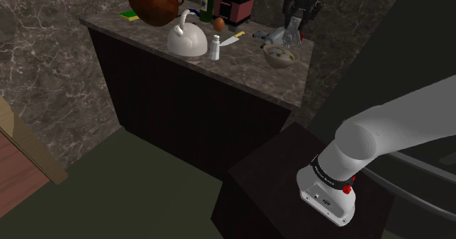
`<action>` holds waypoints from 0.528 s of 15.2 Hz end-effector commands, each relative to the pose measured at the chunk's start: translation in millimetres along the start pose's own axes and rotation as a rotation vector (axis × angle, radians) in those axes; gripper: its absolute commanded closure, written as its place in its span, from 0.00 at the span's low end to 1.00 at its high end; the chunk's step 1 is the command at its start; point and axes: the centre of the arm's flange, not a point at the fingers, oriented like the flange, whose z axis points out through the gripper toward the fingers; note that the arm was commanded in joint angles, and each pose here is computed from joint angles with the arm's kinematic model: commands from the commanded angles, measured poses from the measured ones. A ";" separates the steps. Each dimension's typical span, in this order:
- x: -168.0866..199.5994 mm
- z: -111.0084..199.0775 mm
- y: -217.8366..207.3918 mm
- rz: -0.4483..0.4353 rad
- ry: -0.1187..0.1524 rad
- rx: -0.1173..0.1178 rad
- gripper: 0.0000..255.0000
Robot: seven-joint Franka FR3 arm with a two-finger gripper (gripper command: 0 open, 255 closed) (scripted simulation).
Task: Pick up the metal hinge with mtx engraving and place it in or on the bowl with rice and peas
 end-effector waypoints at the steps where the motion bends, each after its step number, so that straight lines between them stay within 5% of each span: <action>1: 21.9 -4.9 12.6 0.000 0.000 -0.001 1.00; 8: 105.1 -18.3 50.3 0.000 0.000 -0.001 1.00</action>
